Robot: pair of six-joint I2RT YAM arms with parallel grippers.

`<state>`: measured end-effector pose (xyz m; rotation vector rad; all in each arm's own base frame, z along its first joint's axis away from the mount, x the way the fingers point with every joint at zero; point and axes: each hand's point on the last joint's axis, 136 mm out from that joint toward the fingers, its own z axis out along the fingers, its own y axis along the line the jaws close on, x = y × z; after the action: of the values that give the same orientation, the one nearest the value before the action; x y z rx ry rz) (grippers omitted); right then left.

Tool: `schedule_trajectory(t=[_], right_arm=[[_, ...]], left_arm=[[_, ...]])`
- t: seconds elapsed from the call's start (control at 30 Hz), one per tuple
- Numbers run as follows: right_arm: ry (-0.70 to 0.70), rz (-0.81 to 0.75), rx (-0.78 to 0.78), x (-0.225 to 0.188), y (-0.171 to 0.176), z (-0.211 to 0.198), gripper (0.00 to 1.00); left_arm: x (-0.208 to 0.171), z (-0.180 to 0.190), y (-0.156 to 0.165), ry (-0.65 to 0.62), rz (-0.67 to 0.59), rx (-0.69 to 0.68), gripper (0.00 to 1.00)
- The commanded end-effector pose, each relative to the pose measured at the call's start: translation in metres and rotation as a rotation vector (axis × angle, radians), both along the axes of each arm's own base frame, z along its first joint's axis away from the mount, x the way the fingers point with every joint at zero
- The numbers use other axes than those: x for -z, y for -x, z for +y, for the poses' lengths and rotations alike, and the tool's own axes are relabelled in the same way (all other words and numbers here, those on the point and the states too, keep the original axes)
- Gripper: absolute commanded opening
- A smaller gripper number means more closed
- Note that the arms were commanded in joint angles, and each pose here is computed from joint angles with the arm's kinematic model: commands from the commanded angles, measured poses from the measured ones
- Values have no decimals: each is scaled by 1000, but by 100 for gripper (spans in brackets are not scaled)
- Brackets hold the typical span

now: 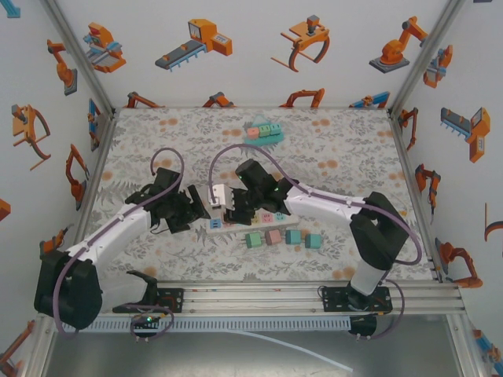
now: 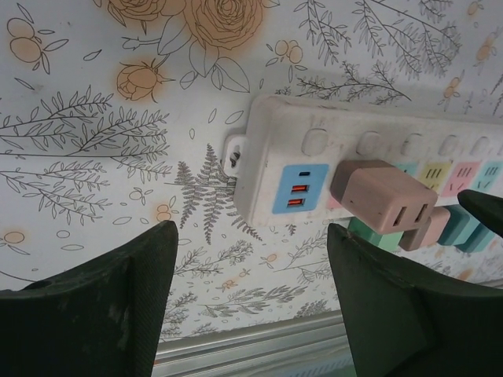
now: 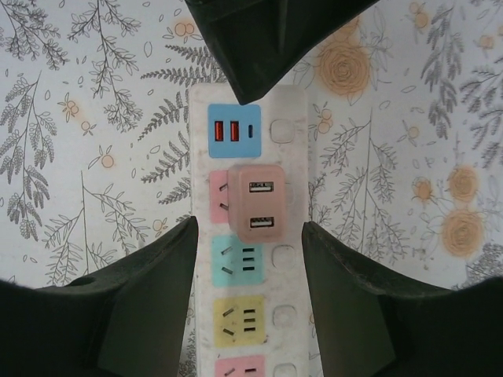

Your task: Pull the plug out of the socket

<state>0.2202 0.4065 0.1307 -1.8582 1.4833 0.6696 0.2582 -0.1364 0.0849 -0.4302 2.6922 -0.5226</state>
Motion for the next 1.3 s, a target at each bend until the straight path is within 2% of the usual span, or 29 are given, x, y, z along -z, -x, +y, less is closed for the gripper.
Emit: schedule_trajectory(t=[0.0, 0.23, 0.5, 0.83, 1.27], right_arm=[[-62, 0, -42, -16, -7, 11, 53], [-38, 28, -35, 3, -15, 16, 50], [-27, 69, -46, 14, -13, 20, 41], [-13, 101, -40, 20, -12, 20, 33], [-56, 128, -54, 5, -11, 28, 22]], left_arm=[[-1, -5, -6, 18, -19, 28, 68], [15, -12, -5, 14, 32, 77, 66], [32, -11, -3, -79, 67, 180, 65], [47, -24, -5, -69, 105, 229, 64], [64, -8, 5, -176, 193, 247, 63]])
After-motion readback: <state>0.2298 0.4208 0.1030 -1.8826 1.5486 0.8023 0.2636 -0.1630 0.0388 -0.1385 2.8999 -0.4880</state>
